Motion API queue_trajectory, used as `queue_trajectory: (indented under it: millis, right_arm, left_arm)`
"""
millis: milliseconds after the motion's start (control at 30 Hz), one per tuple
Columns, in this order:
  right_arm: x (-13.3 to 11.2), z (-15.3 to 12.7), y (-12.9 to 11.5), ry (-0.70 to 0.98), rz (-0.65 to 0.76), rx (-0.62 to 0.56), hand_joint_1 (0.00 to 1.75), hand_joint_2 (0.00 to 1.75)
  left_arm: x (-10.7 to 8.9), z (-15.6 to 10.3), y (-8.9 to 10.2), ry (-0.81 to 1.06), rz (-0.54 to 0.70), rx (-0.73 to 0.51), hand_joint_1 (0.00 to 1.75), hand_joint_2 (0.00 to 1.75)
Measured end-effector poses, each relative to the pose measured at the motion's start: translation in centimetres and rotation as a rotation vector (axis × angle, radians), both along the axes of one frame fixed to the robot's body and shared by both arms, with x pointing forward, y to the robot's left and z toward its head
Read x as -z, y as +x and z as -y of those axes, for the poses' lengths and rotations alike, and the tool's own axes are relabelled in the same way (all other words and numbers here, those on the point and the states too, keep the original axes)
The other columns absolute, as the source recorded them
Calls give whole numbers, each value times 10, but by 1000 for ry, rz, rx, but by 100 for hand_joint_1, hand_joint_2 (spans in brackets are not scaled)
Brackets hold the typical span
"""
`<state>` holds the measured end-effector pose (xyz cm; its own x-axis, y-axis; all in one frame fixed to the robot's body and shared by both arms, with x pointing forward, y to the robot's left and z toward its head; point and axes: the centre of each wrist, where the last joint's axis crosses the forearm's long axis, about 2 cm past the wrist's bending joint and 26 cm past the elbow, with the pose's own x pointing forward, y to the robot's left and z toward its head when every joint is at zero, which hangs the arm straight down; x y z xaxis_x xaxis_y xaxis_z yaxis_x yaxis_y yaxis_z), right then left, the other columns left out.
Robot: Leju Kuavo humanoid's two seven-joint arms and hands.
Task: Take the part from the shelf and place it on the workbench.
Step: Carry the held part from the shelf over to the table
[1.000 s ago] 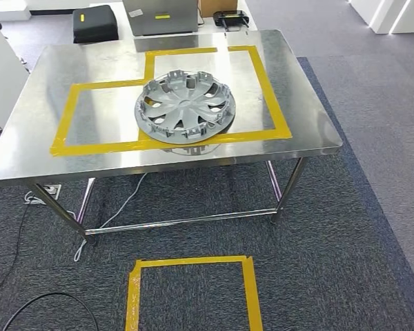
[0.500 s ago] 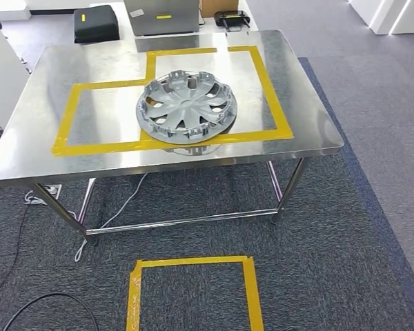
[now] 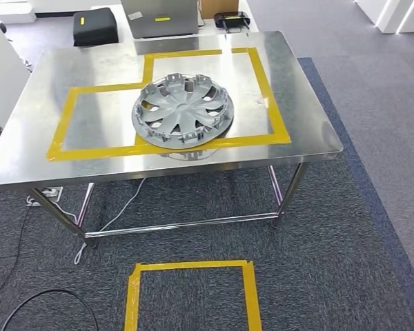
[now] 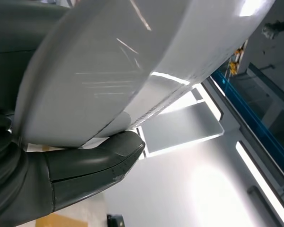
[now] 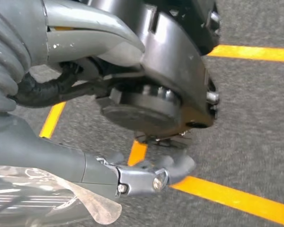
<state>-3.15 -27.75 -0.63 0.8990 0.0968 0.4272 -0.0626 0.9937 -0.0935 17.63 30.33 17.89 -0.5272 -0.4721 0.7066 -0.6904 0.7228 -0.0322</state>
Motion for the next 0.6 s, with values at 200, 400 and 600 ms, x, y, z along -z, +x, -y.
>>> queue_trajectory:
  millis: [200,400,600]
  right_arm:
    - [-1,0,-4,-1,-5,-1,0,175]
    - [-1,0,-4,-2,-7,-3,0,175]
    - [-1,0,-3,-2,-4,-5,0,175]
  left_arm:
    - [1,0,-1,-1,1,-3,175,175]
    - [1,0,-1,-2,2,-4,175,175]
    - [1,-2,-1,2,5,-11,175,175]
